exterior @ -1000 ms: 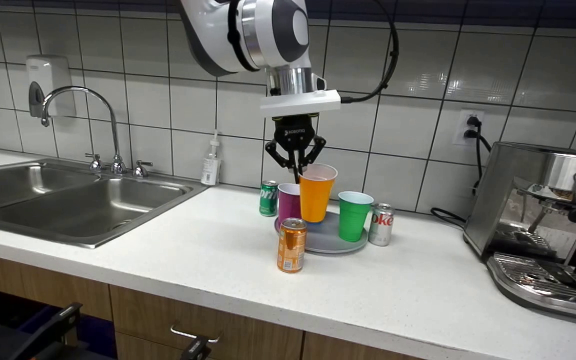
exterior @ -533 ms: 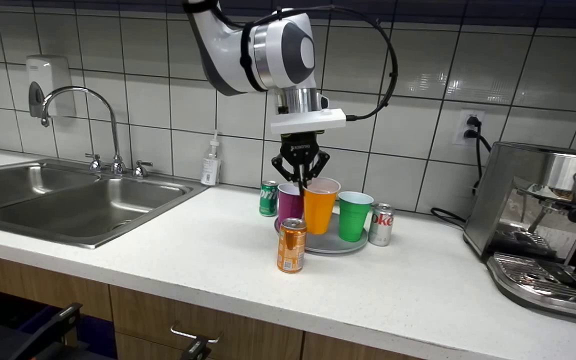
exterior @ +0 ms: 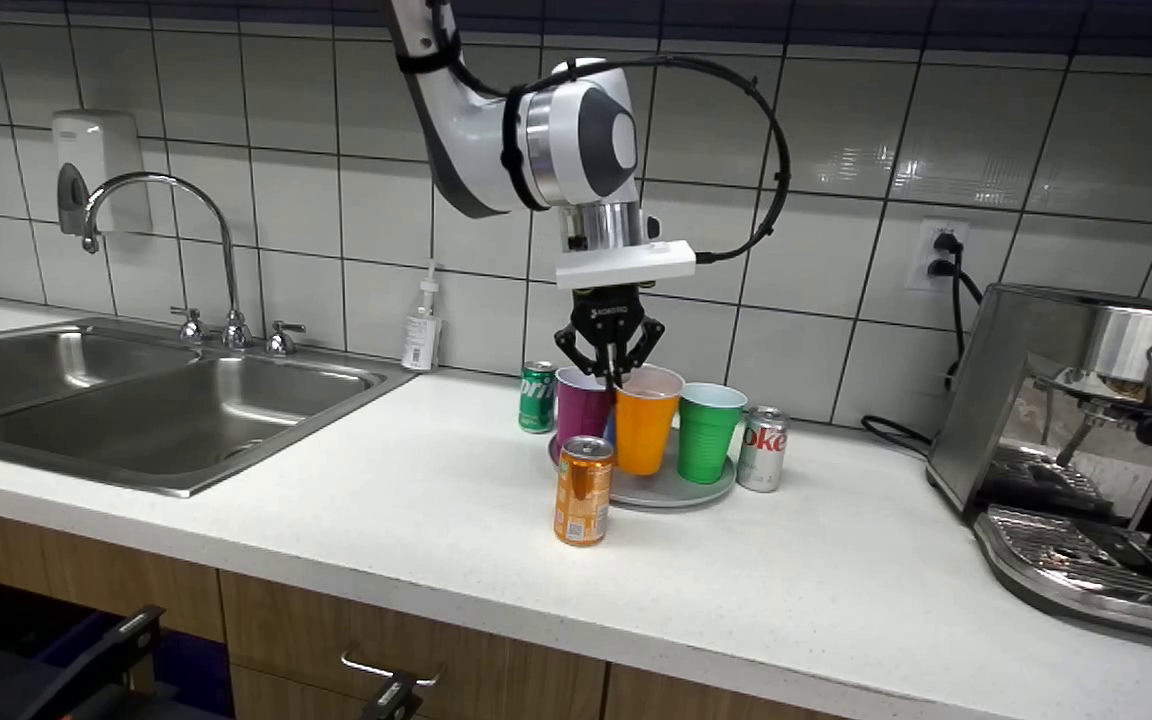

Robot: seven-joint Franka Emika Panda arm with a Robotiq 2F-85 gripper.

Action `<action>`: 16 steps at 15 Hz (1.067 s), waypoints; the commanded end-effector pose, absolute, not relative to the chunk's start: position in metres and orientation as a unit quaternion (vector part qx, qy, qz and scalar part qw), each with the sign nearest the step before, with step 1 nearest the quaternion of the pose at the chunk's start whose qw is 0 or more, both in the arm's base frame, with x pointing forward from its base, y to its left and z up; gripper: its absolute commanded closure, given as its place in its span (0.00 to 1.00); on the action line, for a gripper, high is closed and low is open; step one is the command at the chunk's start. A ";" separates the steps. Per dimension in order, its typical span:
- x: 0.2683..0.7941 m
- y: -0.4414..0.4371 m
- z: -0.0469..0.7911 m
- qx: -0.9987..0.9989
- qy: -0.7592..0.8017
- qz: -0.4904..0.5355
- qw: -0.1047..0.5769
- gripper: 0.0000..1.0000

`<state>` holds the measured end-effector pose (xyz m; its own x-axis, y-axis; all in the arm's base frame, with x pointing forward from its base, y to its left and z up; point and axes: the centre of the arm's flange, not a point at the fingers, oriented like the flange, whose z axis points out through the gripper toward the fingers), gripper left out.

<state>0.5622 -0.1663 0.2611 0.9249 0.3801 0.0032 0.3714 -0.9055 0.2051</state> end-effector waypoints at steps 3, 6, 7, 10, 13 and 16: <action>0.577 -0.179 0.255 0.976 0.197 0.009 0.090 0.99; 0.578 -0.181 0.249 0.977 0.194 0.008 0.088 0.99; 0.578 -0.182 0.248 0.977 0.192 0.008 0.087 0.99; 0.580 -0.183 0.246 0.978 0.189 0.007 0.085 0.99; 0.578 -0.183 0.245 0.979 0.185 -0.001 0.086 0.99; 0.576 -0.183 0.245 0.980 0.180 -0.010 0.084 0.99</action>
